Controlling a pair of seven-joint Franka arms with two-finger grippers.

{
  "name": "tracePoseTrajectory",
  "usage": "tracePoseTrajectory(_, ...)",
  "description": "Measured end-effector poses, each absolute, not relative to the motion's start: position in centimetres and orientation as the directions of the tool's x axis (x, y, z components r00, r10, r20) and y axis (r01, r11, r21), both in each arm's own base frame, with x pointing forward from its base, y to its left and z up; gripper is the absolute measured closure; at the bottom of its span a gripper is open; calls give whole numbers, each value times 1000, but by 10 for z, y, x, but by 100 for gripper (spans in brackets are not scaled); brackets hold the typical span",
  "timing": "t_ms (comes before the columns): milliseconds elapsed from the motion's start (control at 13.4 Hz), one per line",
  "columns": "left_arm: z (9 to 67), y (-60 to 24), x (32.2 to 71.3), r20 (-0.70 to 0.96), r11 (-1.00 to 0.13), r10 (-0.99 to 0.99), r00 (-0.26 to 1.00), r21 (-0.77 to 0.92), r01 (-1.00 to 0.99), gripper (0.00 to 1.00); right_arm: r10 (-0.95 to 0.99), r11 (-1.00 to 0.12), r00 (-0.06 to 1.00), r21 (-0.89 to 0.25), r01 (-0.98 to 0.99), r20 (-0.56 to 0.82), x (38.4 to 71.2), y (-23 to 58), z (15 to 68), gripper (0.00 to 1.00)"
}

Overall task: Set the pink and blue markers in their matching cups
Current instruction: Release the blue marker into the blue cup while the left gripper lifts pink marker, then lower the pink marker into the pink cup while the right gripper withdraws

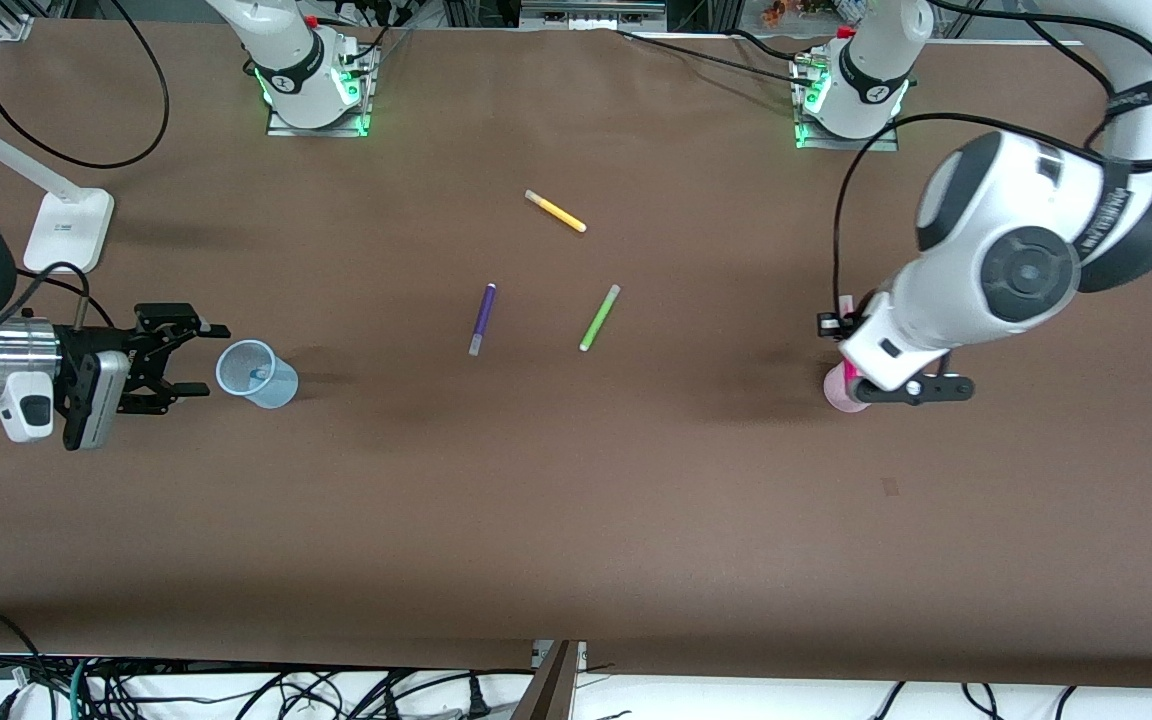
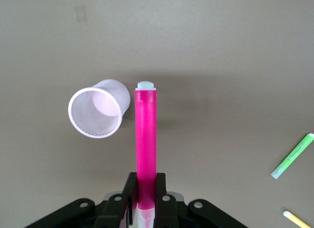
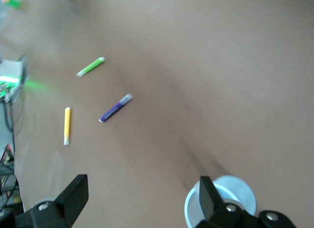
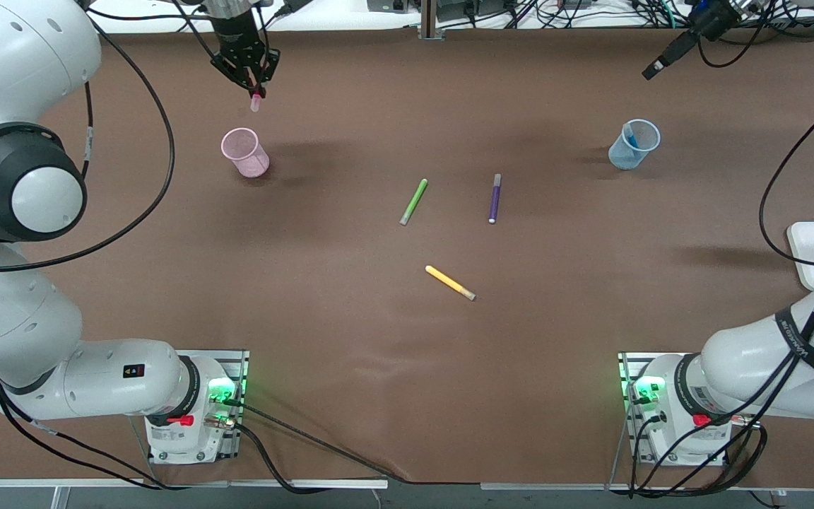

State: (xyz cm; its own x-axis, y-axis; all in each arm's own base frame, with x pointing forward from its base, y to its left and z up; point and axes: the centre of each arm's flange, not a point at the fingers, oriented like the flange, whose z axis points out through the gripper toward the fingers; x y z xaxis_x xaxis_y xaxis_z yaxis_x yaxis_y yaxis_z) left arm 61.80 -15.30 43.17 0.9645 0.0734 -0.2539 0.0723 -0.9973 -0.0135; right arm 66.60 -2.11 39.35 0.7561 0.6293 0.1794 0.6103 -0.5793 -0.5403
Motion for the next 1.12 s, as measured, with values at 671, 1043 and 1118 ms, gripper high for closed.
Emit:
tracePoseTrajectory(671,424,-72,651,-103,-750,-661,743,38,-661,82,245,-962,941,-182,205,-234,661,40,465,0)
tracePoseTrajectory(1043,372,-76,644,132,-414,-885,446,218,-884,82,137,-990,941,-78,119,-311,630,28,521,0)
tracePoseTrajectory(1118,362,-73,641,160,-363,-901,402,228,-904,82,134,-990,943,-74,117,-305,626,26,533,0)
